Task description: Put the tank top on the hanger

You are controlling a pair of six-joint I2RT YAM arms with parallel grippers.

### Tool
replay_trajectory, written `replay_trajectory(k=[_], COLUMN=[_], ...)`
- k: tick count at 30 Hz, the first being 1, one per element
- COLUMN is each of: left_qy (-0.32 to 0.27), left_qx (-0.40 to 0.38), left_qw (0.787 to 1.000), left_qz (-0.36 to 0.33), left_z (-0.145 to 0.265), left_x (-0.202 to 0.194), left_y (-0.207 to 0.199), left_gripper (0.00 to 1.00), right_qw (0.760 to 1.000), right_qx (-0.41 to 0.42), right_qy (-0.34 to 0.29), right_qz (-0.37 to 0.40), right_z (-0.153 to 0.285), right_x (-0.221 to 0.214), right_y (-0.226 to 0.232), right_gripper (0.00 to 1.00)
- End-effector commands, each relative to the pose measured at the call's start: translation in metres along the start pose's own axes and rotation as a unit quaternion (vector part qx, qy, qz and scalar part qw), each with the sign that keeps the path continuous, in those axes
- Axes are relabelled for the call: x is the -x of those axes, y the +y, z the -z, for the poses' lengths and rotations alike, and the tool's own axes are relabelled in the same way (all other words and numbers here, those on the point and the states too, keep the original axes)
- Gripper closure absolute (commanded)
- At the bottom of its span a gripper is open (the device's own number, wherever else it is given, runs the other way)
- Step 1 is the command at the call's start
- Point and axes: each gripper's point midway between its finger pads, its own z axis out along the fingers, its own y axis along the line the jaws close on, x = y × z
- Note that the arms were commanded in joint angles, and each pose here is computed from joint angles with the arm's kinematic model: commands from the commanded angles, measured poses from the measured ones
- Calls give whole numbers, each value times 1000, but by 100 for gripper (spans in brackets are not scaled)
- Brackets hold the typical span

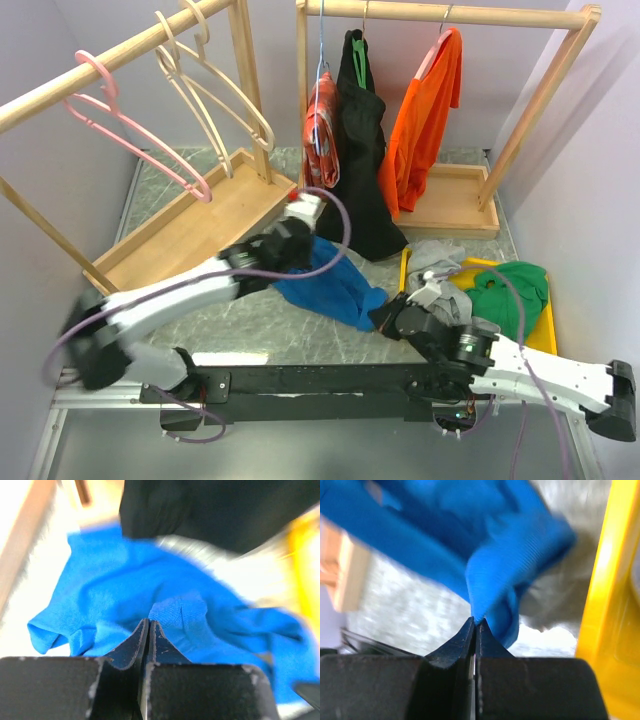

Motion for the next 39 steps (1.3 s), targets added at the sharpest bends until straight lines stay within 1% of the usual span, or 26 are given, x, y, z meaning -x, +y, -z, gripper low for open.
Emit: replay_trajectory(k=[1, 2, 3, 8, 9, 10, 12, 13, 14, 16, 19, 20, 22, 23, 25, 26, 27, 29, 30, 32, 33, 34, 35, 37, 38, 39], left_qy=[-98, -113, -139, -232, -244, -263, -290, -298, -298, -303, -275, -267, -227, -216, -181, -171, -151, -124, -100, -92, -76, -75, -74, -79, -82, -95], left_qx=[-62, -66, -77, -89, -87, -87, -87, -82, -75, -78, -85, -91, -104, -107, -114, -118, -119, -126, -119, -121, -113, -112, -105, -103, -98, -107], left_qw=[991, 988, 983, 959, 956, 950, 941, 937, 938, 935, 941, 942, 950, 952, 955, 956, 957, 957, 958, 954, 954, 952, 952, 949, 950, 949], left_qz=[71, 79, 94, 133, 136, 143, 154, 160, 162, 169, 176, 181, 186, 189, 203, 207, 217, 229, 241, 258, 267, 273, 279, 286, 284, 282], left_z=[76, 87, 109, 174, 184, 201, 224, 230, 233, 240, 224, 217, 191, 182, 159, 152, 139, 126, 113, 106, 97, 95, 93, 95, 97, 104], left_x=[59, 68, 82, 148, 157, 173, 193, 198, 198, 197, 167, 157, 116, 103, 65, 53, 29, 2, -25, -42, -61, -66, -70, -72, -71, -61], left_y=[-1, 2, 7, 21, 25, 29, 36, 41, 44, 48, 47, 45, 39, 37, 34, 33, 32, 30, 32, 33, 37, 38, 41, 45, 48, 47], left_gripper=[99, 99, 99, 99, 99, 99, 99, 99, 99, 99, 99, 99, 99, 99, 99, 99, 99, 96, 96, 95, 92, 86, 70, 56, 34, 29], right_qw=[992, 989, 981, 958, 953, 949, 942, 942, 936, 940, 951, 960, 966, 974, 981, 987, 988, 994, 994, 996, 995, 995, 995, 995, 995, 995], right_qx=[15, 19, 30, 41, 53, 55, 78, 94, 103, 99, 102, 91, 110, 102, 113, 100, 121, 94, 104, 72, 78, 78, 66, 47, 38, 26], right_qy=[-127, -149, -191, -281, -296, -305, -322, -316, -331, -317, -283, -249, -225, -189, -149, -118, -88, -36, -13, 29, 36, 48, 57, 53, 52, 55], right_qz=[0, -1, -16, 32, 31, 51, 50, 69, 60, 74, 74, 89, 61, 69, 41, 50, 41, 45, 38, 44, 42, 47, 55, 69, 75, 82], right_z=[40, 49, 69, 128, 146, 154, 177, 182, 198, 190, 167, 137, 123, 99, 78, 55, 47, 16, 9, -11, -15, -17, -22, -25, -27, -27], right_x=[83, 98, 130, 213, 235, 248, 275, 279, 296, 295, 272, 244, 221, 192, 161, 133, 115, 73, 59, 28, 23, 17, 12, 14, 15, 14], right_y=[39, 47, 66, 126, 149, 160, 190, 203, 211, 219, 210, 195, 182, 161, 149, 126, 127, 94, 93, 67, 68, 66, 62, 56, 55, 51], right_gripper=[100, 100, 100, 100, 100, 100, 100, 100, 100, 100, 100, 100, 100, 100, 100, 100, 100, 100, 100, 100, 100, 100, 100, 100, 100, 100])
